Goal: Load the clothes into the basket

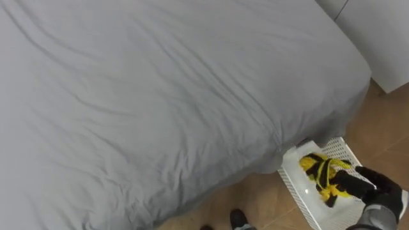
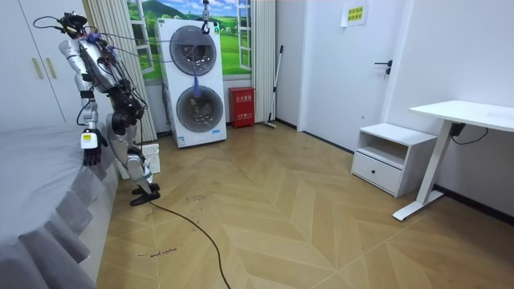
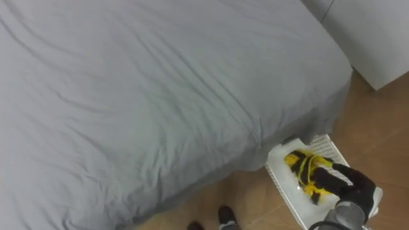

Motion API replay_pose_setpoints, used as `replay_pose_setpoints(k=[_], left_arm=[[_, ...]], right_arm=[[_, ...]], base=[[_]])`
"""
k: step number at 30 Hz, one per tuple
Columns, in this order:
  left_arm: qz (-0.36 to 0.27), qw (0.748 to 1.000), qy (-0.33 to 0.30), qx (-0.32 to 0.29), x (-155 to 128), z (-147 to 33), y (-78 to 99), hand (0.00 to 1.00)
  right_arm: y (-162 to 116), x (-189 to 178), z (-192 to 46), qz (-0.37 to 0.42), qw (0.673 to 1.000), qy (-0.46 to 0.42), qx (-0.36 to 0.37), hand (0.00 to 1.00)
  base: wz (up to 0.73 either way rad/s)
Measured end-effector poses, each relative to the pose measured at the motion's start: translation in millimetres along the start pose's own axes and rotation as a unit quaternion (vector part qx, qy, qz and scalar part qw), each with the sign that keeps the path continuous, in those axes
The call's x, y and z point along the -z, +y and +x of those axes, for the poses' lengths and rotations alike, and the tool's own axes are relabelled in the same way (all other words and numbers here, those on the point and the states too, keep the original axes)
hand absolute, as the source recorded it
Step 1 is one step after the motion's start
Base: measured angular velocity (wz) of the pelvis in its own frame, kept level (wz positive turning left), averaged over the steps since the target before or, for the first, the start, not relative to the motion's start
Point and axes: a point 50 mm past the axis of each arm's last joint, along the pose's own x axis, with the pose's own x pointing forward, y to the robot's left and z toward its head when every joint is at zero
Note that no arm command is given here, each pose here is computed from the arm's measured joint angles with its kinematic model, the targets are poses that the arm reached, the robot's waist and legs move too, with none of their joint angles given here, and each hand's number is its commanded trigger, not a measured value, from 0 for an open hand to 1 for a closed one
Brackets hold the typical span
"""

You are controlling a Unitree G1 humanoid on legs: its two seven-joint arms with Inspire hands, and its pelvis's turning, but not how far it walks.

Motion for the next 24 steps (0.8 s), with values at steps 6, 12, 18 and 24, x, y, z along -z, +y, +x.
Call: replay_pose_setpoints(k=[6,12,18,24], left_arm=[[0.016,1.000,0.000,0.016,1,-0.3,0.8,0.00],[0.012,1.000,0.002,0.025,2,-0.6,-1.6,0.00],[0.012,1.000,0.002,0.028,4,-1.0,-2.5,0.00],[0.006,0.999,0.009,0.035,8,-1.6,-1.7,0.00]], right_arm=[[-3,-7,2,0.000,1.000,-0.018,0.000,0.00],[-6,-2,-1,-0.011,1.000,-0.024,-0.003,0.00],[-15,4,0,-0.021,1.000,-0.016,0.010,0.00],[-23,10,-3,-0.041,0.999,-0.020,0.009,0.00]], base=[[0.00],[0.00],[-0.01],[-0.01]])
